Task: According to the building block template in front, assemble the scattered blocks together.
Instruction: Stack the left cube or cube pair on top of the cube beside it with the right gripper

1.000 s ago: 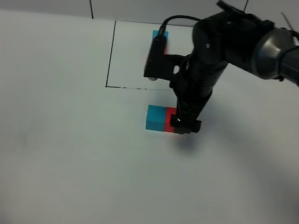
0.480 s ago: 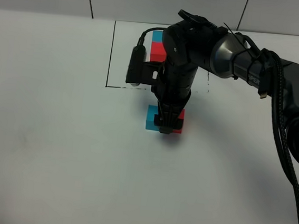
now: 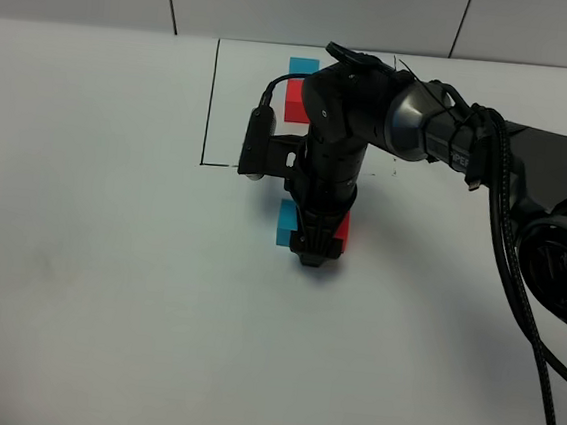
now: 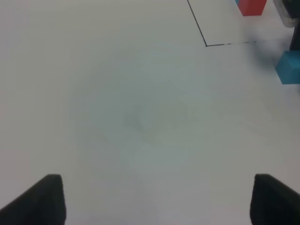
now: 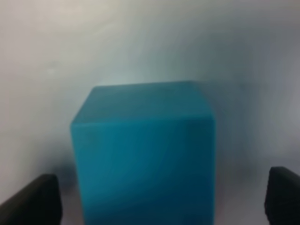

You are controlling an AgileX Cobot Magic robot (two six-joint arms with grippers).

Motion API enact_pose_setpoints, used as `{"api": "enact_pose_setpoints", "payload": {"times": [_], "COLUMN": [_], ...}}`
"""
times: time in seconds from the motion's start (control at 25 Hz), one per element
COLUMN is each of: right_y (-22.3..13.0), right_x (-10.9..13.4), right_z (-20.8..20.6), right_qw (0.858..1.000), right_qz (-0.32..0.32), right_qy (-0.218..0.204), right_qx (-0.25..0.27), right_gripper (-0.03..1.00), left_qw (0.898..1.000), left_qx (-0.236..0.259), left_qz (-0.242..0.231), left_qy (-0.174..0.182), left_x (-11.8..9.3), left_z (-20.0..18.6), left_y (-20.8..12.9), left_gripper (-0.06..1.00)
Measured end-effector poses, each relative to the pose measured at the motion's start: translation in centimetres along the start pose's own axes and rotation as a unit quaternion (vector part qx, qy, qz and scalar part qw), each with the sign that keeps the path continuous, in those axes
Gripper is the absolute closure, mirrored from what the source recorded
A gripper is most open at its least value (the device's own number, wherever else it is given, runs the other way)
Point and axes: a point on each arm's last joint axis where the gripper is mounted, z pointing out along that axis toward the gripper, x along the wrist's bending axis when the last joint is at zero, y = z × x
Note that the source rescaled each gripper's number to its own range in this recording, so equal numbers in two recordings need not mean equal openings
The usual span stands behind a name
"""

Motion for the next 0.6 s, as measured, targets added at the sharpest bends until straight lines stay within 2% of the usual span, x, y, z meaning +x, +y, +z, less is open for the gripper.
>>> {"api": "enact_pose_setpoints", "payload": {"times": [0.12,0.2,0.4,0.6], "right_y": [0.04,0.04,0.04,0.04], "right_x": [-0.04,-0.04,-0.03,-0.03], "right_z": [0.13,0.13,0.13,0.13], "right_qw": [1.000,1.000,1.000,1.000], "right_qz": [0.001,0.001,0.002,0.014], "right_qy": [-0.001,-0.001,-0.001,-0.001], "right_qx": [-0.001,-0.001,-0.002,-0.002], "right_gripper": [0.33,0.46,0.96,0.95], "left_qw": [1.000,1.000,1.000,1.000], "left_qx": [0.000,0.000,0.000,0.000], "left_qz": [0.000,0.000,0.000,0.000], "left_qy": [0.000,0.000,0.000,0.000], "left_x": [0.00,0.00,0.00,0.00], "left_z": [0.00,0.00,0.00,0.00], "left_y": [0.00,0.00,0.00,0.00], "left_gripper": [0.08,0.08,0.08,0.08]}}
